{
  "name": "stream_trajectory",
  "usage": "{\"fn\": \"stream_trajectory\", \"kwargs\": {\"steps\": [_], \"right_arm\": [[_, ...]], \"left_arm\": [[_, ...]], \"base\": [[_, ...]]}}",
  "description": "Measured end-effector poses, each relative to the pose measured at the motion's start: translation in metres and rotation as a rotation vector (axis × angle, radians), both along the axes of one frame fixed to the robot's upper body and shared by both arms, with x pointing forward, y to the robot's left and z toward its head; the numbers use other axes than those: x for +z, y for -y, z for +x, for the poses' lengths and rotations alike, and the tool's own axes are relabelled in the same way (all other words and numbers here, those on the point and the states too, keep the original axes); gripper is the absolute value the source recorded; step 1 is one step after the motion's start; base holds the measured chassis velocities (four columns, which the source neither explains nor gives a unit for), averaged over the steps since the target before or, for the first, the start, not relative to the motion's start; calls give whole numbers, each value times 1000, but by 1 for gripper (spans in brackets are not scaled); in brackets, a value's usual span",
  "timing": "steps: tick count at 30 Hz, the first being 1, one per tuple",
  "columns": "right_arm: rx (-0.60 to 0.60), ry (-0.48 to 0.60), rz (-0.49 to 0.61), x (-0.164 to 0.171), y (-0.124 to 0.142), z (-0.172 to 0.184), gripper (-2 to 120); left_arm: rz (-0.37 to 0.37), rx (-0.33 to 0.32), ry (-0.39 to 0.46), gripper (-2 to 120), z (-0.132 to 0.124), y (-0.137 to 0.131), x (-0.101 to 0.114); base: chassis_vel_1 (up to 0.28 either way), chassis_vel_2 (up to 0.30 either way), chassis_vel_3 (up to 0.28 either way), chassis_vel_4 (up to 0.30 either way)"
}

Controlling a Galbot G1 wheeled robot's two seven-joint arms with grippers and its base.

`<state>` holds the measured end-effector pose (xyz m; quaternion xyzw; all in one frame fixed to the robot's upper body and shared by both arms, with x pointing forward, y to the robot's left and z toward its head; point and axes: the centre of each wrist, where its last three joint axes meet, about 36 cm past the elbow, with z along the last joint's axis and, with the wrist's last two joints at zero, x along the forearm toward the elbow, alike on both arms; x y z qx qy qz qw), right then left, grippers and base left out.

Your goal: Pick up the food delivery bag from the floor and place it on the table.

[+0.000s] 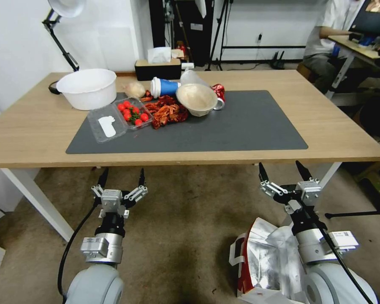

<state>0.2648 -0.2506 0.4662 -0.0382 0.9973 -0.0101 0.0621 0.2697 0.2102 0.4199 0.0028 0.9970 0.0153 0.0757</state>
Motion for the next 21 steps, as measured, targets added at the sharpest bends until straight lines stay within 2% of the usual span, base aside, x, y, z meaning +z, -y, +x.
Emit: {"fn": "stream_trajectory", "kwargs": {"steps": [21], "right_arm": [[-16, -14, 5, -6, 11, -1, 100]], "left_arm": [[15, -13, -13, 99, -1, 3, -4]], "base": [[0, 0, 0, 0]]}}
